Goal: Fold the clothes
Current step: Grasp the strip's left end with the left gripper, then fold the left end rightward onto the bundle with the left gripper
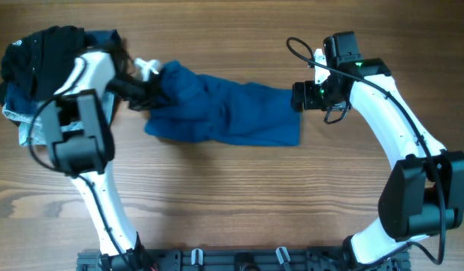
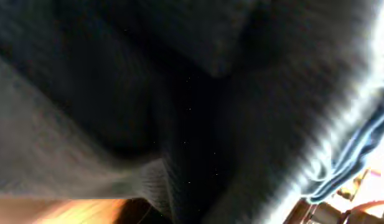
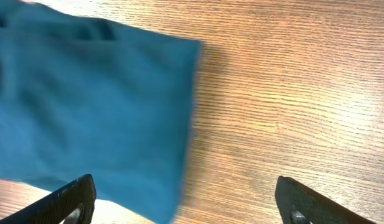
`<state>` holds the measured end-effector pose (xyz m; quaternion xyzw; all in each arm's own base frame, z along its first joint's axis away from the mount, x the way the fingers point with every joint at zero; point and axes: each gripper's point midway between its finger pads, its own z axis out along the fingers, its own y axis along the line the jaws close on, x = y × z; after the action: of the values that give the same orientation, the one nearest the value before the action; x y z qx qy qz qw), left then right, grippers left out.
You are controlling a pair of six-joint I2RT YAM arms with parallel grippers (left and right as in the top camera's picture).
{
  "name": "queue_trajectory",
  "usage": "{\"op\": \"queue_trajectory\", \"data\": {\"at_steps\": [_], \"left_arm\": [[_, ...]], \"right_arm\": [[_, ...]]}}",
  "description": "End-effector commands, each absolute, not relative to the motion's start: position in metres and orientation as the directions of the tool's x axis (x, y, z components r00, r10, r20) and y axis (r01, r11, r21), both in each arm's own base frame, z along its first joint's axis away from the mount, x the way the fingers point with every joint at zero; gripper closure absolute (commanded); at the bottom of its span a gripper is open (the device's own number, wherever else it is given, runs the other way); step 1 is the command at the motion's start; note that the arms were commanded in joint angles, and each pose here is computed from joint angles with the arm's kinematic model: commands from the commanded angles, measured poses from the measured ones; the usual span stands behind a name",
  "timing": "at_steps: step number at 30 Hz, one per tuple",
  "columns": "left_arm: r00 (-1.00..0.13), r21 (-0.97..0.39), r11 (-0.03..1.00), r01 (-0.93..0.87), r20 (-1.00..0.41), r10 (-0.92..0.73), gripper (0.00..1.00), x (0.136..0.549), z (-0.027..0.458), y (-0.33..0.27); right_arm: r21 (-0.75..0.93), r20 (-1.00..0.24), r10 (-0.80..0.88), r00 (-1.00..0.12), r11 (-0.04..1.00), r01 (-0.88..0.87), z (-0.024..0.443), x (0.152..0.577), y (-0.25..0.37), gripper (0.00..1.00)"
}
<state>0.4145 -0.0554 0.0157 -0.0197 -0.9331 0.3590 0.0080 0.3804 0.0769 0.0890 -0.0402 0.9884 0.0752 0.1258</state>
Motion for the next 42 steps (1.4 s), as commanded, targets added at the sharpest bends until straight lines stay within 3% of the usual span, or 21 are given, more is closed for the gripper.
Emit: {"op": "queue_trajectory", "data": {"at_steps": [1, 11, 25, 28, 30, 31, 32, 33, 35, 37, 42], "left_arm": [[-0.994, -0.647, 0.76, 0.066, -0.108, -0.005, 0.96, 0.423, 0.067, -0.037], [-0.947, -0.598, 0.75, 0.282, -0.299, 0.117, 0.96, 0.418, 0.15, -0.11], [-0.808, -0.511, 0.639, 0.575, -0.479, 0.344, 0.96, 0.395, 0.177, -0.278], [-0.789, -0.429, 0.683, 0.591, -0.482, 0.38, 0.96, 0.393, 0.169, -0.284], [-0.804, -0.41, 0.719, 0.561, -0.475, 0.357, 0.96, 0.399, 0.168, -0.278], [-0.808, -0.404, 0.731, 0.55, -0.477, 0.345, 0.96, 0.403, 0.17, -0.272], [-0.812, -0.402, 0.739, 0.541, -0.48, 0.333, 0.96, 0.405, 0.173, -0.266], [-0.815, -0.398, 0.751, 0.527, -0.488, 0.313, 0.96, 0.409, 0.179, -0.256], [-0.815, -0.388, 0.775, 0.499, -0.513, 0.269, 0.96, 0.417, 0.195, -0.234], [-0.803, -0.377, 0.796, 0.474, -0.557, 0.214, 0.96, 0.424, 0.22, -0.208], [-0.766, -0.35, 0.812, 0.466, -0.62, 0.172, 0.96, 0.423, 0.253, -0.188]], "right_arm": [[0.137, -0.303, -0.056, -0.951, 0.985, -0.102, 0.105, 0.388, 0.076, 0.07], [0.185, -0.32, -0.054, -0.946, 0.976, -0.118, 0.107, 0.393, 0.085, 0.07], [0.227, -0.326, 0.024, -0.945, 0.972, -0.053, 0.109, 0.398, 0.081, 0.06], [0.255, -0.303, 0.082, -0.95, 0.967, 0.002, 0.108, 0.396, 0.079, 0.07], [0.258, -0.286, 0.11, -0.952, 0.966, 0.034, 0.105, 0.394, 0.078, 0.2], [0.263, -0.274, 0.131, -0.953, 0.963, 0.057, 0.101, 0.392, 0.077, 0.38], [0.266, -0.264, 0.147, -0.953, 0.961, 0.075, 0.098, 0.391, 0.076, 0.48], [0.27, -0.251, 0.172, -0.952, 0.957, 0.102, 0.095, 0.389, 0.074, 0.68], [0.273, -0.239, 0.193, -0.952, 0.954, 0.125, 0.092, 0.387, 0.071, 0.82], [0.288, -0.231, 0.191, -0.954, 0.95, 0.12, 0.092, 0.386, 0.073, 0.87], [0.344, -0.181, 0.186, -0.966, 0.932, 0.115, 0.082, 0.383, 0.085, 0.82]]}}
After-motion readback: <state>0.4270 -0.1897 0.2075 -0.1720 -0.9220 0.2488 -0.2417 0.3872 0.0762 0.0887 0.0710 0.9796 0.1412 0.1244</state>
